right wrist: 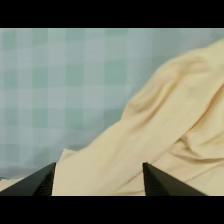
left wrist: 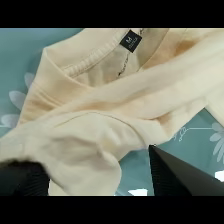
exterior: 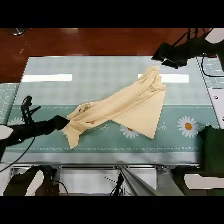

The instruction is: Fold the shirts.

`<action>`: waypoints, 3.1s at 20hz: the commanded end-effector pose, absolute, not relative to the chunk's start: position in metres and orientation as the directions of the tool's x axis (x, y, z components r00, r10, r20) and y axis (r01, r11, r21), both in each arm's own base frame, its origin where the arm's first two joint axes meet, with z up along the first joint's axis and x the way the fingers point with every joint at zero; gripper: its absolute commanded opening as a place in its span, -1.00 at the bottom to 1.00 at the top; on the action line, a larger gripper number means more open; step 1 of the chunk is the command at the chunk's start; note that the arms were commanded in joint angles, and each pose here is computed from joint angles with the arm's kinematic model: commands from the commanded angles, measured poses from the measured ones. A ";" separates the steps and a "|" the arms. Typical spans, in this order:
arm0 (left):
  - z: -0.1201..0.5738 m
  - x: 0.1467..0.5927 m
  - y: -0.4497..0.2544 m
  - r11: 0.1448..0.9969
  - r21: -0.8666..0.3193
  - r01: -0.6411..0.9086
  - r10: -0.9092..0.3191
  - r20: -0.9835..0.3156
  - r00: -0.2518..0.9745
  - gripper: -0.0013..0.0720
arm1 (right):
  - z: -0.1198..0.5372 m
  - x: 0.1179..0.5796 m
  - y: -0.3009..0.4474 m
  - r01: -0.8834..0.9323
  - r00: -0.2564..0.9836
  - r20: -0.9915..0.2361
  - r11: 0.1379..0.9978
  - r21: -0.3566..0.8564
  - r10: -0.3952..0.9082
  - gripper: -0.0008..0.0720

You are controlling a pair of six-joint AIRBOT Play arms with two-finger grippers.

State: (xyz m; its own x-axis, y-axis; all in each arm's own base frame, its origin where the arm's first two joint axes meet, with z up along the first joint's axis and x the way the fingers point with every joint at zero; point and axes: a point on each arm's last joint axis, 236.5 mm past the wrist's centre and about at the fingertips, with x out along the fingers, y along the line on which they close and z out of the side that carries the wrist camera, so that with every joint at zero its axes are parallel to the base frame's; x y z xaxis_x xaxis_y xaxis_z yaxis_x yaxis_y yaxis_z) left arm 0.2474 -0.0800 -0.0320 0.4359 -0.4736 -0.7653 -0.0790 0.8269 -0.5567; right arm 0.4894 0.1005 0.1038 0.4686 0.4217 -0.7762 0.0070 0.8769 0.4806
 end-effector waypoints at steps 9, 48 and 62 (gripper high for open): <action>-0.045 0.183 -0.078 0.781 -0.591 -0.200 -0.580 -0.806 0.120 0.94 | 0.017 0.288 -0.052 0.382 0.349 -0.915 0.861 0.336 0.202 0.72; 0.198 0.344 -0.103 0.554 -0.741 0.380 -0.682 -0.142 0.718 -0.90 | 0.151 0.408 0.153 -0.242 0.384 -0.706 0.803 0.545 0.595 -0.93; 0.570 0.150 -0.029 0.991 0.129 -0.024 -0.017 0.308 0.951 -0.90 | 0.549 0.122 0.068 -0.303 0.948 0.095 0.953 -0.029 0.304 -0.93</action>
State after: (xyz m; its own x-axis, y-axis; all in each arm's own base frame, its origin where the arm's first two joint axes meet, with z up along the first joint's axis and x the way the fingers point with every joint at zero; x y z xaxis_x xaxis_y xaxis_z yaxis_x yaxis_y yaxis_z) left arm 0.2159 -0.0496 0.5430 0.9588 -0.1942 0.2075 0.1890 0.9810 0.0449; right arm 0.1856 0.0860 0.5337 0.9293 0.3692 0.0013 -0.3692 0.9293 0.0116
